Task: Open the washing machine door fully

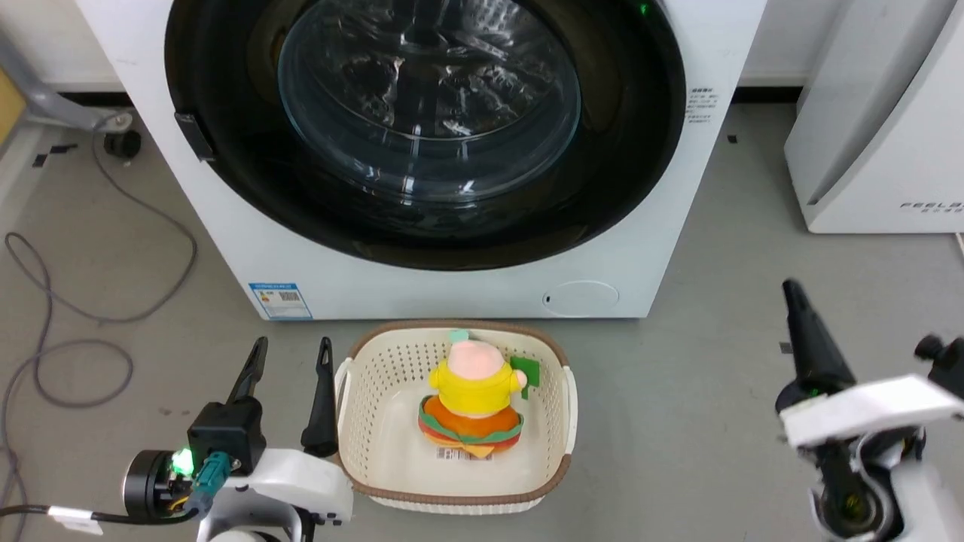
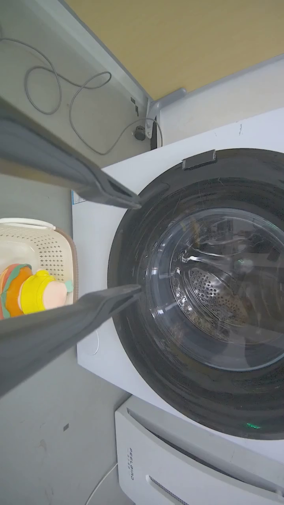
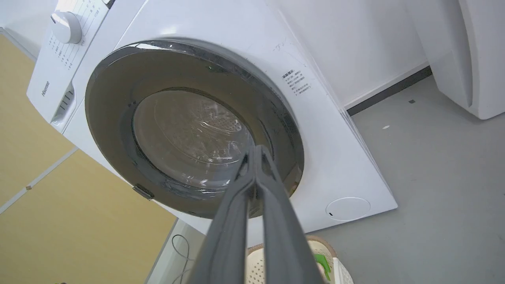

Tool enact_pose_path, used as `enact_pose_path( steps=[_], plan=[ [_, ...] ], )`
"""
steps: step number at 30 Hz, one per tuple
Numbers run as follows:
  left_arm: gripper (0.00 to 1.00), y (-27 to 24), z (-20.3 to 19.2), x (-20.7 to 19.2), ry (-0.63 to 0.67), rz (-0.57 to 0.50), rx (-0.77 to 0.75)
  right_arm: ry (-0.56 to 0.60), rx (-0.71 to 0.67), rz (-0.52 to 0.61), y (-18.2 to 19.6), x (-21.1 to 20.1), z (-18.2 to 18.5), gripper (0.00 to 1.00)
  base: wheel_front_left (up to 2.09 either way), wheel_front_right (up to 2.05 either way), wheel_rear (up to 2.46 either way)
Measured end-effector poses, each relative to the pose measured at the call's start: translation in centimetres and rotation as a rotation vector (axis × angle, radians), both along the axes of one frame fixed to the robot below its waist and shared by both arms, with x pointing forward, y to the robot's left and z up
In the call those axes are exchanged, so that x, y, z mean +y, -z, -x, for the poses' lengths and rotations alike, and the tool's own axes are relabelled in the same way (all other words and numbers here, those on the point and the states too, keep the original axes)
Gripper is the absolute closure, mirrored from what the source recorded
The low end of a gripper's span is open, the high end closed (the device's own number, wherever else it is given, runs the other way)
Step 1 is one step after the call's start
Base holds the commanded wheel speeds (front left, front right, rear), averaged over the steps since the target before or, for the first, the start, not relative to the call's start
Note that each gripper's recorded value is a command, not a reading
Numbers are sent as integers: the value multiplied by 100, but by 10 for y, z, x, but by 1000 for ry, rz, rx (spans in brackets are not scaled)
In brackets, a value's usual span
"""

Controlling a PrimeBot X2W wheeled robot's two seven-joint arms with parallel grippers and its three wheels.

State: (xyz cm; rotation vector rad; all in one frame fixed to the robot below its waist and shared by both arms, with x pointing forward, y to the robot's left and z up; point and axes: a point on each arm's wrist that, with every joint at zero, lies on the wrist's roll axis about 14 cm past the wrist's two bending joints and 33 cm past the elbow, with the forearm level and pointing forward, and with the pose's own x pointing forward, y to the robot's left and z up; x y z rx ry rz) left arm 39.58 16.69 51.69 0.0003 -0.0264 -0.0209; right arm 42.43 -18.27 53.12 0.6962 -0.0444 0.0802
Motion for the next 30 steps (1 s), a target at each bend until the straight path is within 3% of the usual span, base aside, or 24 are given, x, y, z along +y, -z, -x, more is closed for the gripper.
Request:
enact_pose_path(
  steps=[16,30],
  plan=[
    [0,-1,-17,0,-6,10,-30,-31,-20,-149,-26,-14,-70,100,0,0,0],
    [0,4,-30,-4,1,20,-41,-116,-7,-184,-62,-4,-136,100,0,0,0]
  ],
)
